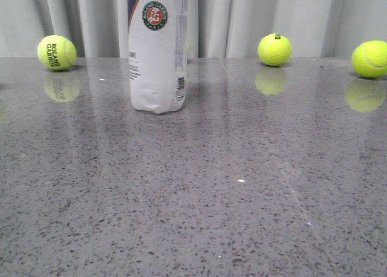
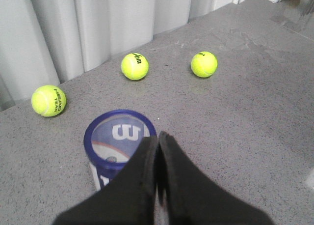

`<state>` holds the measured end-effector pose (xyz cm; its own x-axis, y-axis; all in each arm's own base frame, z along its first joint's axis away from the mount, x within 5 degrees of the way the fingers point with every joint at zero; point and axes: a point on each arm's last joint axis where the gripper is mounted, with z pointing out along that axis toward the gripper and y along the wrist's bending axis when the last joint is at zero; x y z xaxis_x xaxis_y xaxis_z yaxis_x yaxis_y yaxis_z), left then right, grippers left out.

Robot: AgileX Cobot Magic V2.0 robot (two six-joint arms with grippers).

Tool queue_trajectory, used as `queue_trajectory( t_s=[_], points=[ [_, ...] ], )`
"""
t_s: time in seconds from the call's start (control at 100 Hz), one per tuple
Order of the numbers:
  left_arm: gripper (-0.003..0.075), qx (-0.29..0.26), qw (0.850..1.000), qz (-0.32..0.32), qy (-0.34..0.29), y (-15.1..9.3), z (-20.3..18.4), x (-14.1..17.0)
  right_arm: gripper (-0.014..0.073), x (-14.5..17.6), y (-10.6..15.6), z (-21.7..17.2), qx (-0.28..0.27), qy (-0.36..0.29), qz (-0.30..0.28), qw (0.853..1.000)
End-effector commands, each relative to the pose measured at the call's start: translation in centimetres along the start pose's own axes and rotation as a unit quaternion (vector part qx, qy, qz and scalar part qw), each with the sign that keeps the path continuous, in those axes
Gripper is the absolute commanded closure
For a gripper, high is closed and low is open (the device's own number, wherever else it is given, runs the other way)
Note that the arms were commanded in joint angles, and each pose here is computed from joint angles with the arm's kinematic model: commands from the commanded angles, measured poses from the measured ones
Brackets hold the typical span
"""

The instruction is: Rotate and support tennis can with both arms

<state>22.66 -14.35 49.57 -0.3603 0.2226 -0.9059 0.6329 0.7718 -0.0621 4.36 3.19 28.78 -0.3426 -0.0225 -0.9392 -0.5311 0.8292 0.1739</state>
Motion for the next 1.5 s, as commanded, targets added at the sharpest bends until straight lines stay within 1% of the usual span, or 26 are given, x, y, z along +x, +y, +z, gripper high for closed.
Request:
queue_trajectory(
  t_s=[0.0,0.17,0.23,0.38,0.48,0.61,0.71,0.83,0.99,1.06,1.18,1.28,1.34,1.41,1.49],
  points=[
    [0.074,-0.005,0.996,-0.008,-0.086,-0.5,-2.6,-0.3,0.0653,-1.3,0.2,-0.3,-0.004,-0.045,-0.009,0.999],
    [0.074,-0.017,0.997,-0.019,-0.074,-0.2,-2.0,3.4,0.0653,-1.3,0.2,-0.3,-0.004,-0.045,-0.009,0.999],
    [0.074,-0.021,0.996,-0.021,-0.079,-0.2,-2.3,4.5,0.0653,-1.3,0.2,-0.3,-0.004,-0.045,-0.009,0.999],
    [0.074,-0.023,0.997,-0.03,-0.064,-0.2,-2.4,7.3,0.0653,-1.3,0.2,-0.3,-0.004,-0.045,-0.009,0.999],
    [0.074,-0.03,0.996,-0.034,-0.077,-0.2,-2.5,8.5,0.0653,-1.3,0.2,-0.3,-0.004,-0.045,-0.009,0.999],
    [0.074,-0.036,0.996,-0.037,-0.079,-0.1,-2.6,10.5,0.0653,-1.3,0.2,-0.3,-0.004,-0.045,-0.009,0.999],
    [0.074,-0.047,0.994,-0.032,-0.098,0.0,-3.0,12.0,0.0653,-1.3,0.2,-0.3,-0.004,-0.045,-0.009,0.999],
    [0.074,-0.065,0.987,-0.026,-0.143,0.2,-3.7,13.7,0.0653,-1.3,0.2,-0.3,-0.004,-0.045,-0.009,0.999],
    [0.074,-0.082,0.979,-0.027,-0.185,0.4,-4.0,16.5,0.0653,-1.3,0.2,-0.3,-0.004,-0.045,-0.009,0.999],
    [0.074,-0.091,0.974,-0.028,-0.206,0.6,-3.8,17.6,0.0653,-1.3,0.2,-0.3,-0.004,-0.045,-0.009,0.999],
    [0.074,-0.108,0.961,-0.03,-0.255,0.9,-4.3,19.5,0.0653,-1.3,0.2,-0.3,-0.004,-0.045,-0.009,0.999],
    [0.074,-0.122,0.954,-0.03,-0.273,1.1,-4.9,21.2,0.0653,-1.3,0.2,-0.3,-0.004,-0.045,-0.009,0.999],
    [0.074,-0.138,0.952,-0.028,-0.27,1.3,-5.2,22.4,0.0653,-1.3,0.2,-0.3,-0.004,-0.045,-0.009,0.999],
    [0.074,-0.166,0.948,-0.025,-0.269,1.8,-5.8,23.8,0.0653,-1.3,0.2,-0.3,-0.004,-0.045,-0.009,0.999],
    [0.074,-0.208,0.939,-0.015,-0.275,2.3,-6.7,25.3,0.0653,-1.3,0.2,-0.3,-0.004,-0.045,-0.009,0.999]
  ],
)
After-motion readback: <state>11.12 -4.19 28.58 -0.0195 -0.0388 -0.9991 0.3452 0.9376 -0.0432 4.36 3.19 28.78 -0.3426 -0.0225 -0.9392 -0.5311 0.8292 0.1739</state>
